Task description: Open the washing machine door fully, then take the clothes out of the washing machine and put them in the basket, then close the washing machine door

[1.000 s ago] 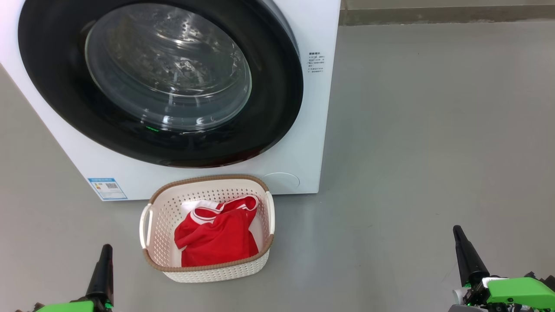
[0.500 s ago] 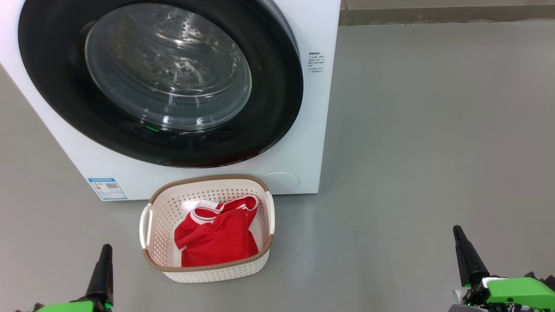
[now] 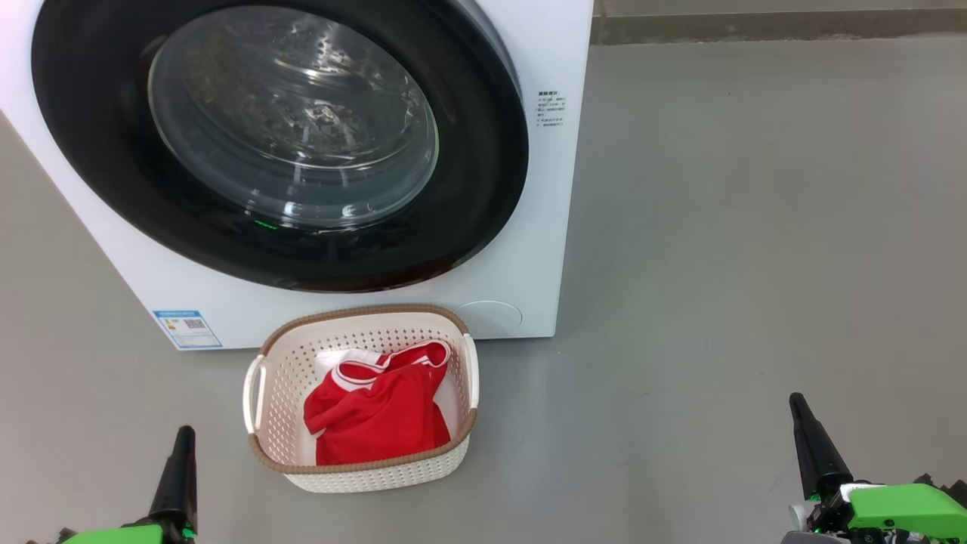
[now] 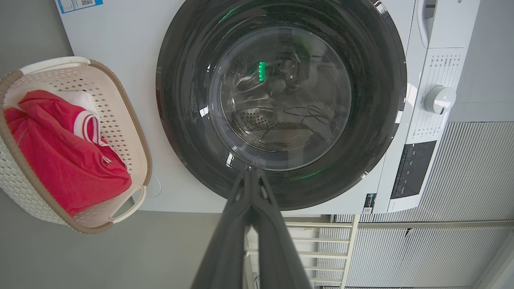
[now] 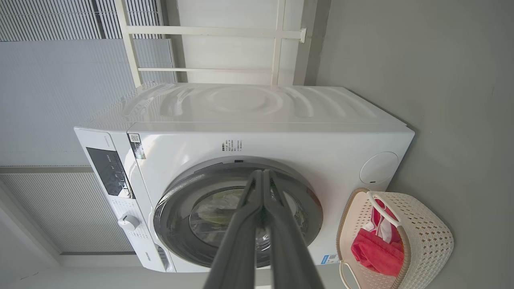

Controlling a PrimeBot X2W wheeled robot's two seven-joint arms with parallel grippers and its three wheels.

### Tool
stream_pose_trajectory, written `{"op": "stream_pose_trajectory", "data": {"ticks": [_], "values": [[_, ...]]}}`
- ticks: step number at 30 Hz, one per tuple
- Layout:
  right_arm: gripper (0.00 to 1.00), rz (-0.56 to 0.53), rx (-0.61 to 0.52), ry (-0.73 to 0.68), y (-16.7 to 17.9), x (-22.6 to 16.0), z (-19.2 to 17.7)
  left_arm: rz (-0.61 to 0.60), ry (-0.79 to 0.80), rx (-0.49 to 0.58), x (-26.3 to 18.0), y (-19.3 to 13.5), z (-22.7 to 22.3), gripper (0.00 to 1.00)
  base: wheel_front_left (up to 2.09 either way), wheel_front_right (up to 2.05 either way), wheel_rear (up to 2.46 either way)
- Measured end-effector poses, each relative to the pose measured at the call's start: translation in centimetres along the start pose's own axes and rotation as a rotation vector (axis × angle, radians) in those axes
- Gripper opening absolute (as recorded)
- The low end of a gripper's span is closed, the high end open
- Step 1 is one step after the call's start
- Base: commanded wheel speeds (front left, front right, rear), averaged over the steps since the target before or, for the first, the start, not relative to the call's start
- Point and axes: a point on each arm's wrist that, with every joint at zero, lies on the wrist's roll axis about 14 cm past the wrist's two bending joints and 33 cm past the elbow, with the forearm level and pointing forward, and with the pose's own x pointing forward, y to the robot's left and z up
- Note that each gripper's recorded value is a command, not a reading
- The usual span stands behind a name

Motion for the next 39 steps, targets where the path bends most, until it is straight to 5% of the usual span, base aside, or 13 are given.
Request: {"op": "stream_pose_trajectory", "data": {"ticks": [39], "values": [[0.00, 0.000, 0.000, 0.000, 0.00, 0.00, 0.01, 0.000, 0.000, -0.001, -0.01, -0.01, 0.03, 0.00, 0.00, 0.00, 0.00]]}}
